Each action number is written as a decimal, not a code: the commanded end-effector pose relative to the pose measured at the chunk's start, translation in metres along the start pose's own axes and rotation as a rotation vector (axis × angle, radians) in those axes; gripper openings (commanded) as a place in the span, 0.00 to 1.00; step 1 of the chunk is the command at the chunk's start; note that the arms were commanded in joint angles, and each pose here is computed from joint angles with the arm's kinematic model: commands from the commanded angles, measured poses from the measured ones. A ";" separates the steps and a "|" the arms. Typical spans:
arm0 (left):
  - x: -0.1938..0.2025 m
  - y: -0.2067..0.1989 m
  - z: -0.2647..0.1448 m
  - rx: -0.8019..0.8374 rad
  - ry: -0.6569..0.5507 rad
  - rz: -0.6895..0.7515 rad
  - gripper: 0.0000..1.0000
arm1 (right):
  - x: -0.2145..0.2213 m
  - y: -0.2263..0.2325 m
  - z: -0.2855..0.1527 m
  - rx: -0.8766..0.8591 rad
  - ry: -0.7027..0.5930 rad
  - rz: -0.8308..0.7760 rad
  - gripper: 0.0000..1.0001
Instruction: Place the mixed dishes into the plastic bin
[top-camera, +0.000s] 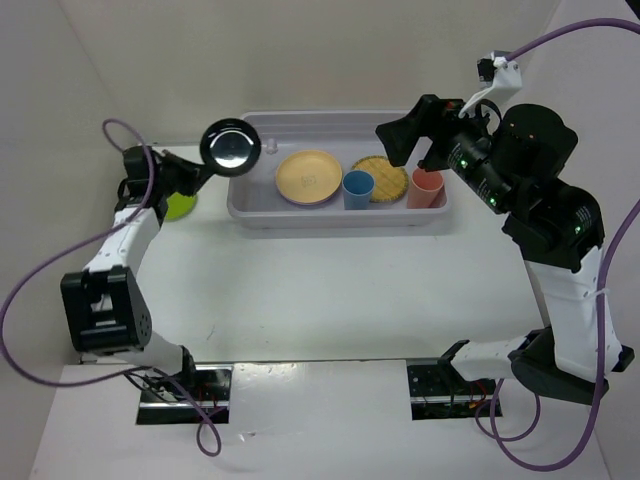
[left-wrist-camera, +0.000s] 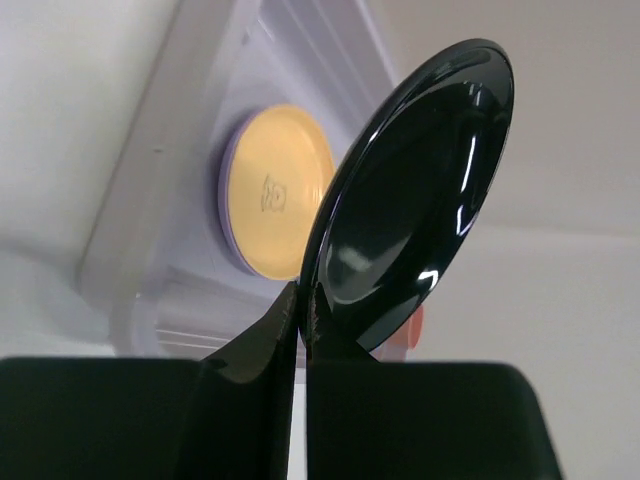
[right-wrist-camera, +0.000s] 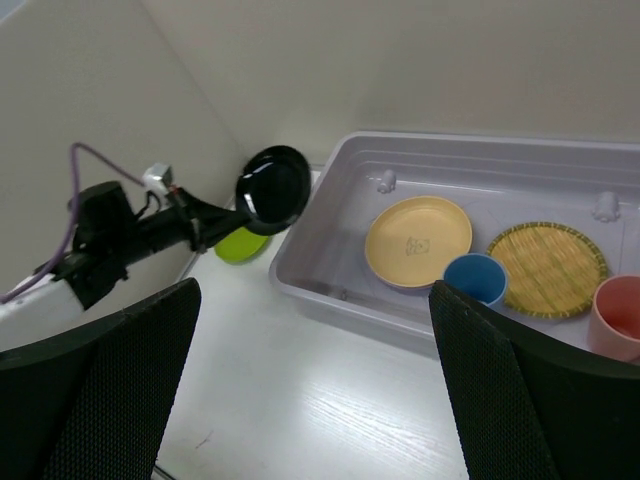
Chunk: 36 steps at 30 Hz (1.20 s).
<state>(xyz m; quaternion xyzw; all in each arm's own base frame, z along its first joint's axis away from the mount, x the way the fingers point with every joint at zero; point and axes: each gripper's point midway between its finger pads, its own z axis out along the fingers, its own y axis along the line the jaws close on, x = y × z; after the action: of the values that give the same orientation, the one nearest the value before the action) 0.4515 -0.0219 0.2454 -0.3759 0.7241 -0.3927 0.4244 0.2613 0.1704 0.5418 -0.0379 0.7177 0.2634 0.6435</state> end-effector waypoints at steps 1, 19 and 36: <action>0.030 -0.038 0.023 0.123 0.145 0.154 0.00 | -0.009 0.004 0.001 -0.017 -0.032 0.015 1.00; 0.132 0.001 0.180 -0.075 0.351 0.171 0.00 | -0.007 0.007 0.001 -0.021 -0.010 0.039 1.00; 0.159 0.033 0.224 -0.181 0.394 0.141 0.27 | -0.006 0.007 0.003 -0.017 -0.001 0.046 1.00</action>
<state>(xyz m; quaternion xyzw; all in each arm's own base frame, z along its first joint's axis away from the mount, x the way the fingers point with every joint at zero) 0.5787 -0.2002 0.0769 -0.2793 0.8576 -0.3504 0.2526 0.2662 0.1789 0.5364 -0.0307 0.7279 0.2749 0.6274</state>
